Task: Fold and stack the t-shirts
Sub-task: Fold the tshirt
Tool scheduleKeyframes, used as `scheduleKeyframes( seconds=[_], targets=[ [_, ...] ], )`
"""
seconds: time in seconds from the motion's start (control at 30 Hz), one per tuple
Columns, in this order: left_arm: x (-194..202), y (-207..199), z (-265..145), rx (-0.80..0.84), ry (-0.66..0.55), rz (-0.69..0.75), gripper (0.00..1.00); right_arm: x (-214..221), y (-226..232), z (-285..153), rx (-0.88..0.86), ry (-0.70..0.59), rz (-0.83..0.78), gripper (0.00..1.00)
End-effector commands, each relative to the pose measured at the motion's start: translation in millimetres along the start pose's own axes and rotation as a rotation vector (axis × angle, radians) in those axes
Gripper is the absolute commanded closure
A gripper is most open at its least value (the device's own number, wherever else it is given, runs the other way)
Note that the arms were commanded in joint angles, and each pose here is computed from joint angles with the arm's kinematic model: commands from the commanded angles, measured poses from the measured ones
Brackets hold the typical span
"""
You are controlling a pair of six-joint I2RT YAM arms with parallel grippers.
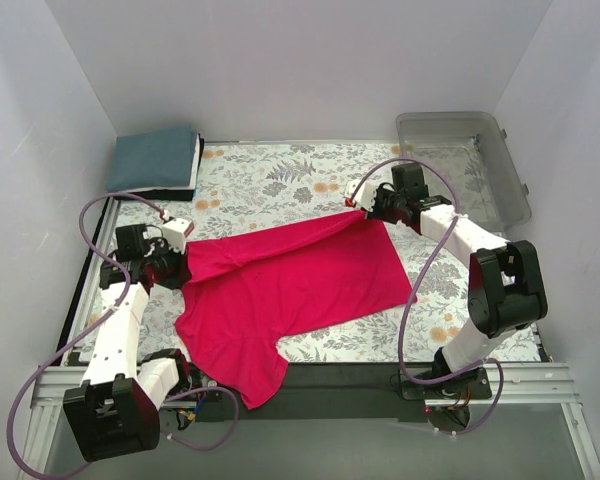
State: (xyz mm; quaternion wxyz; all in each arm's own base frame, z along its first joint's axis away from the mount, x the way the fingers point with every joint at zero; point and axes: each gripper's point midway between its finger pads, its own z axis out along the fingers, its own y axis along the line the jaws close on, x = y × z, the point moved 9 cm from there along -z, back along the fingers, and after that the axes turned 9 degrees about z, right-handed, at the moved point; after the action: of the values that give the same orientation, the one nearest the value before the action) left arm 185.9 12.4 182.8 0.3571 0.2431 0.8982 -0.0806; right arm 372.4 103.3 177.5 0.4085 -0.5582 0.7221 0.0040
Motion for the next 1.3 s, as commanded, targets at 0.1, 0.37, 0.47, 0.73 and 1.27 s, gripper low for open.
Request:
scheduleKeyframes(
  seconds=[0.1,0.37,0.47,0.73,1.27],
  targets=[
    [13,-6,8,0.050,0.033,0.016,1.00,9,13,-6,-0.046,0.012,-0.042,0.99],
    [0,6,13,-0.013,0.020,-0.023,1.00,4,6,-1,-0.046,0.016,-0.041,0.99],
    [-36,31,14,-0.107,-0.049,-0.057,1.00,-15,-19,0,0.012,-0.012,-0.033,0.99],
    [-148,112,34,-0.251,-0.216,-0.083,1.00,-56,-81,17,0.157,-0.085,0.074,0.99],
    [-139,111,47,-0.223,-0.213,-0.082,1.00,-45,-76,41,0.134,-0.072,0.063,0.99]
  ],
)
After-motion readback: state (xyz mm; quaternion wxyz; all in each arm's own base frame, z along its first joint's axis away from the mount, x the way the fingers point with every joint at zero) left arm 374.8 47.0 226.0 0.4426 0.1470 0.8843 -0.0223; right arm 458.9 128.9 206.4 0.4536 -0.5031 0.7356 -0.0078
